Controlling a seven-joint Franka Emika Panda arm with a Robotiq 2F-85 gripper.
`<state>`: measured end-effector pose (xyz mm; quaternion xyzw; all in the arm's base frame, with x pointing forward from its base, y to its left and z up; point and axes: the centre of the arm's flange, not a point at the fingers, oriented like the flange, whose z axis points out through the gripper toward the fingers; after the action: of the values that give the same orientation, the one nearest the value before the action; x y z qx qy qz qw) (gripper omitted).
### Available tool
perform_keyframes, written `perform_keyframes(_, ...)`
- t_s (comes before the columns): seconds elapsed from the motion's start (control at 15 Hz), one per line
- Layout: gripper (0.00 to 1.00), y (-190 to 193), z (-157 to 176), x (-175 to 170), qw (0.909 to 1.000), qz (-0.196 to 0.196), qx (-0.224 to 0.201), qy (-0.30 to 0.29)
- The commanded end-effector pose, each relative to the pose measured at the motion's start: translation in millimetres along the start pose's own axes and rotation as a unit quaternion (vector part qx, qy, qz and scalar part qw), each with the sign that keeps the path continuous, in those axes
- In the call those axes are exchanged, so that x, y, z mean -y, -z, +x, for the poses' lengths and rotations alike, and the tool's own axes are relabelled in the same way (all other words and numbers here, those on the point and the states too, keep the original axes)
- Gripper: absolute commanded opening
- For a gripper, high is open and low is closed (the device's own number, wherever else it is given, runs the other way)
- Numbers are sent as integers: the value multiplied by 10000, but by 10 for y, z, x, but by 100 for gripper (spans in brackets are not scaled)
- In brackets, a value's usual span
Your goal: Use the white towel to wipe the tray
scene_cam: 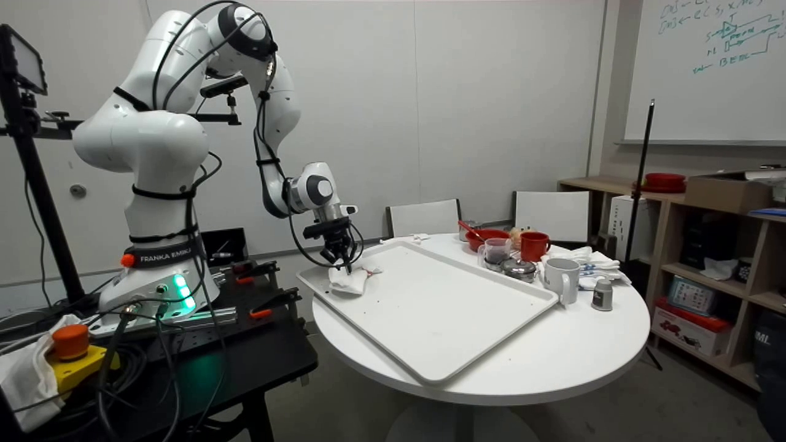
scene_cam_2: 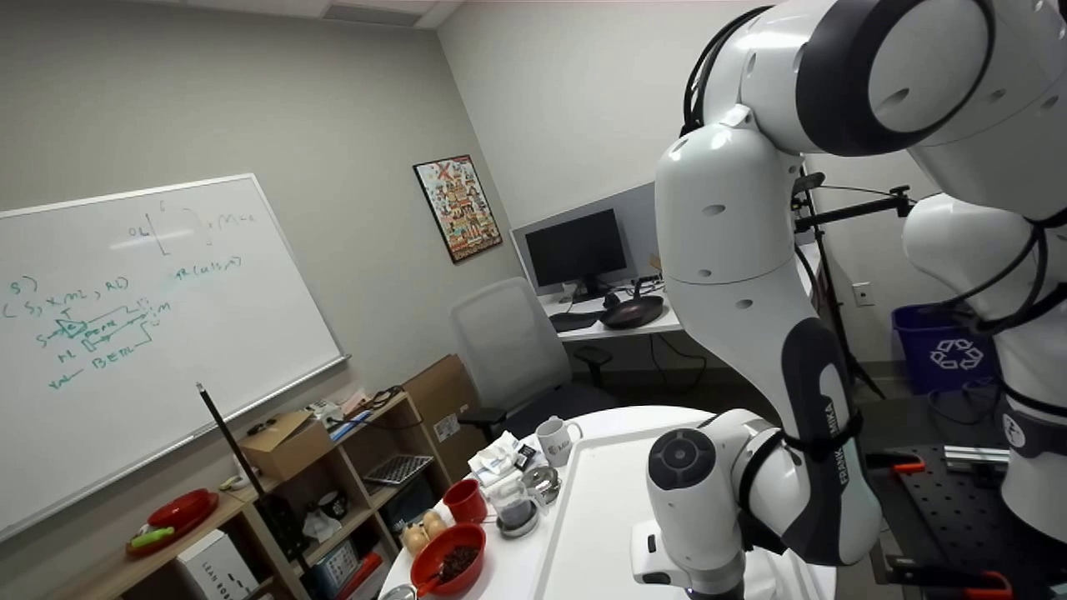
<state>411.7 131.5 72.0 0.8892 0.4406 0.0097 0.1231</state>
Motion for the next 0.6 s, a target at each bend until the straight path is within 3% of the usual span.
perform_keyframes(0.0,2,-100,20,-37,9998,156,-58,129)
perform_keyframes(0.53,2,-93,129,126,9974,349,-292,567)
